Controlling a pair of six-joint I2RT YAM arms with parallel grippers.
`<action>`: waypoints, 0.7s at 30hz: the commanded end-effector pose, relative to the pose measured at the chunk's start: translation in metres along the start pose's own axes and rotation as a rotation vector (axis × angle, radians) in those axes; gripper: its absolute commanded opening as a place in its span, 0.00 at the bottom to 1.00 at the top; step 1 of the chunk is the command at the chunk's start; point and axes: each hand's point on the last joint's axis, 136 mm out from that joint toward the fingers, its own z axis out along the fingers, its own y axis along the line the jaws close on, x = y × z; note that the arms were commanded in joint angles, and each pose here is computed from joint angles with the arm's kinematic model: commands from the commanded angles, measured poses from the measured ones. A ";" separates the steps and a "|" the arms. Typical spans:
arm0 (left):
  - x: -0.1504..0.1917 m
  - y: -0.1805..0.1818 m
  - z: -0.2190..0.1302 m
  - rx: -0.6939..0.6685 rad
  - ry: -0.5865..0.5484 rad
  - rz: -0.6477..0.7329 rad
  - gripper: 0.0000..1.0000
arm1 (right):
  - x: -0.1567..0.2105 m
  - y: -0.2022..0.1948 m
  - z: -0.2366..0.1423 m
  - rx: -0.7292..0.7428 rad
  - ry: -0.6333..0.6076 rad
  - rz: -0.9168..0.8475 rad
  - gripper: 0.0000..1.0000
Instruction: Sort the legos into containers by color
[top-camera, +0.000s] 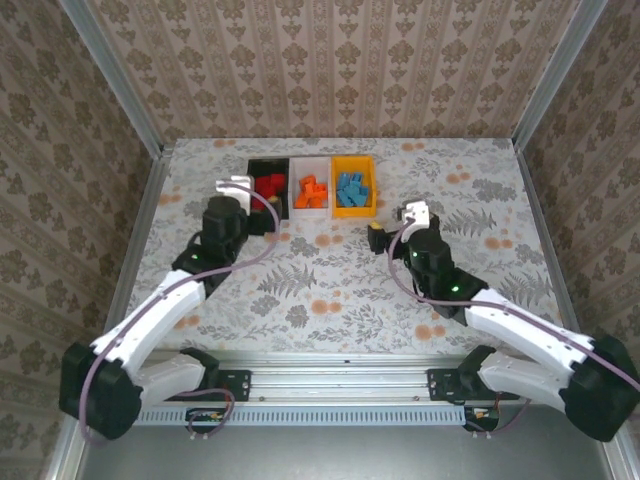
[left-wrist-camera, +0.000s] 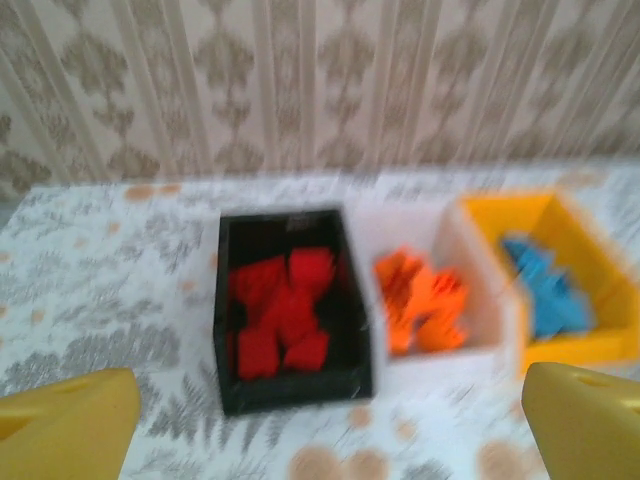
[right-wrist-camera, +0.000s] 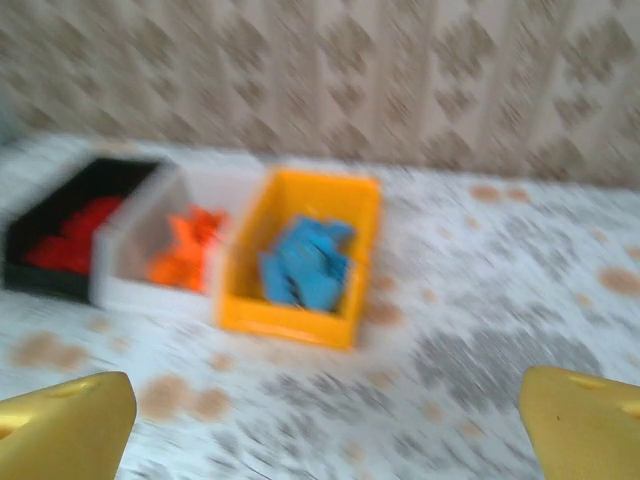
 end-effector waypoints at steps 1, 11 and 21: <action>0.019 0.017 0.006 -0.086 -0.076 0.270 1.00 | 0.005 -0.055 0.003 0.218 -0.098 0.057 1.00; 0.103 0.140 0.006 -0.383 -0.073 0.107 1.00 | 0.027 -0.145 0.012 0.403 -0.077 -0.026 1.00; 0.114 0.168 0.035 -0.298 -0.077 -0.094 1.00 | 0.077 -0.150 0.067 0.308 -0.004 -0.025 1.00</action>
